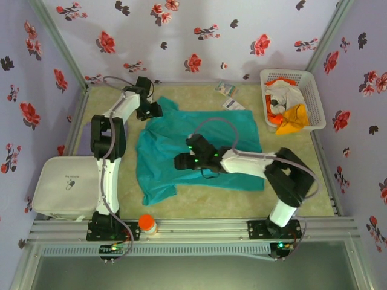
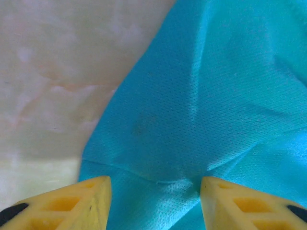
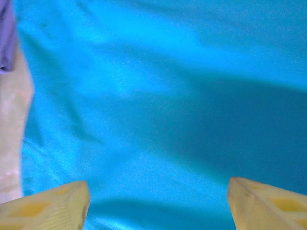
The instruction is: Fold and stack the t-shirts
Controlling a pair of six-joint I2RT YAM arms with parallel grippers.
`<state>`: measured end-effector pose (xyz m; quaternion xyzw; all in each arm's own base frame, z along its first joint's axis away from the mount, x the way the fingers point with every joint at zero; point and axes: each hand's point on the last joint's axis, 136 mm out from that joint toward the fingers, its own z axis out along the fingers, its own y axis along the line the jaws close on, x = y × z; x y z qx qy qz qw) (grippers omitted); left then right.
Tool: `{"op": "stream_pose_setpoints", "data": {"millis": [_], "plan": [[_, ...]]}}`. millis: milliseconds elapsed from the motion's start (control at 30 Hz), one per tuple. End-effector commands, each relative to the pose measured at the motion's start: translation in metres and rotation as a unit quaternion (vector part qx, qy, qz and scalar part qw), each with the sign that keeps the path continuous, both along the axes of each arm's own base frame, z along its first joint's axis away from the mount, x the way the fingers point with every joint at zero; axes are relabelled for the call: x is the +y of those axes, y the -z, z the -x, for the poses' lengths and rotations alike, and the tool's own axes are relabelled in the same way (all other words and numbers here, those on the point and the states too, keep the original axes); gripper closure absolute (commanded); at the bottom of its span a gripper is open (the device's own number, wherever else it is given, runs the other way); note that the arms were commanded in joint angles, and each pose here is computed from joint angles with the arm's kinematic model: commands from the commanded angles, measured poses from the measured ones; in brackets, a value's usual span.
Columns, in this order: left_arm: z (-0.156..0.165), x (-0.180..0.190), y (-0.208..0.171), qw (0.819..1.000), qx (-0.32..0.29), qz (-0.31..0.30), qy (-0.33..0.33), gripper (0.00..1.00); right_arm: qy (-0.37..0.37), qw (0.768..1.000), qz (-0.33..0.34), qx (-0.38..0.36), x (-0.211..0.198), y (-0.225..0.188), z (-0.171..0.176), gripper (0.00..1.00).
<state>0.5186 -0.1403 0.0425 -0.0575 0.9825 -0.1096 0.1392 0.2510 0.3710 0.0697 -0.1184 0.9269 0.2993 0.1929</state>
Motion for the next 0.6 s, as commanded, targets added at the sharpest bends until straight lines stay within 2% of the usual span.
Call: {"op": "stream_pose_setpoints", "data": {"millis": [0, 167, 333, 567], "plan": [[0.0, -0.006, 0.002, 1.0, 0.012, 0.025, 0.005, 0.5, -0.031, 0.998, -0.055, 0.003, 0.054, -0.01, 0.003, 0.25], [0.008, -0.004, -0.007, 1.0, 0.004, 0.029, -0.002, 0.52, -0.057, 0.997, -0.059, 0.008, 0.087, -0.003, 0.012, 0.25], [0.015, -0.009, -0.021, 0.999, -0.004, 0.038, -0.01, 0.55, -0.067, 0.996, -0.048, 0.036, 0.101, 0.019, 0.02, 0.26], [0.004, -0.005, 0.02, 0.999, 0.04, 0.026, -0.02, 0.55, -0.091, 0.994, 0.007, 0.061, 0.104, 0.051, 0.041, 0.27]]}}
